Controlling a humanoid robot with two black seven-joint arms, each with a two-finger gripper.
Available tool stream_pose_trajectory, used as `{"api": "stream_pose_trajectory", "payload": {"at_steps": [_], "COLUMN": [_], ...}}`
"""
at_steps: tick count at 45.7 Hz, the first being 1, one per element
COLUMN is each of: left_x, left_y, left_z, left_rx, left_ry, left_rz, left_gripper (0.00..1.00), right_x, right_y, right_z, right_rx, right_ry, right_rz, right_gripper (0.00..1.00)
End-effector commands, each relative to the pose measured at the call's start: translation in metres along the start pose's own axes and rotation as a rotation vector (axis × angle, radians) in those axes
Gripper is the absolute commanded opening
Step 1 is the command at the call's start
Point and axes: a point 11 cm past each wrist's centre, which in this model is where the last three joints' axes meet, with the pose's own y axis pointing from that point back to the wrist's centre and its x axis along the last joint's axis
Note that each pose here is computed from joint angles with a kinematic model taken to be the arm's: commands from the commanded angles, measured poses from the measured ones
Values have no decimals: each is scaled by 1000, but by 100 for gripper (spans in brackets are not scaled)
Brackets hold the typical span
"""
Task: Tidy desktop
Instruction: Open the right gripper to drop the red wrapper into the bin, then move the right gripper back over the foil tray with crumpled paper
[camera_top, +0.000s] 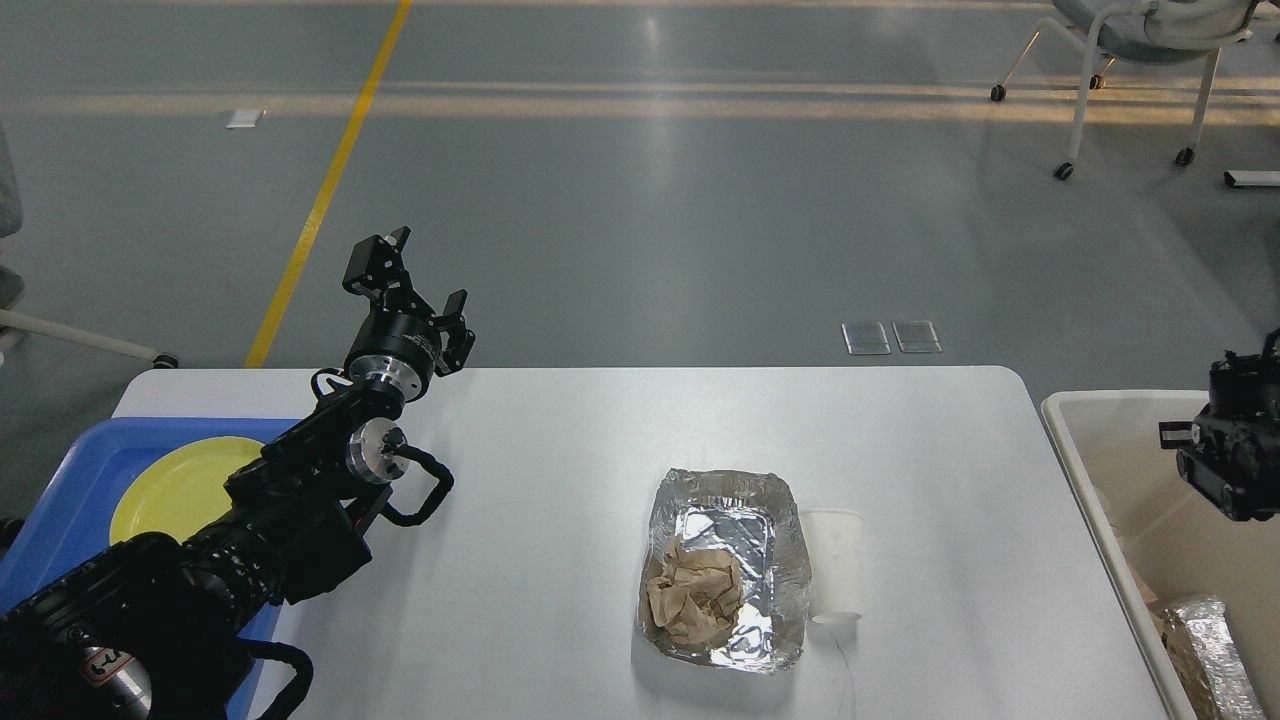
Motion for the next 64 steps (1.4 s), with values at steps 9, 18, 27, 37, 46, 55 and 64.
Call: {"api": "stream_pose_trajectory", "payload": {"at_steps": [9,18,27,37,46,55,64], "left_x": [0,0,0,0,0,0,0], "left_y": [0,0,0,0,0,0,0], "left_z": [0,0,0,0,0,0,0], "left_rx": [0,0,0,0,0,0,0], "left_ry": [0,0,0,0,0,0,0], "left_rz": [0,0,0,0,0,0,0], "left_gripper": [100,100,100,100,100,100,100], "right_x": [2,20,58,100,124,130,129], "right_y": [1,9,54,165,285,389,459], "right_z": [-2,-8,-48,-78,-94,-93,-79], "right_rx": [12,40,224,517,769,989,1146], "right_ry": [-53,-75,-144,-123,-18,119,223], "right_rz": [-5,16,-37,-195,-292,-363,-353], "right_gripper": [100,100,100,100,100,100,100]}}
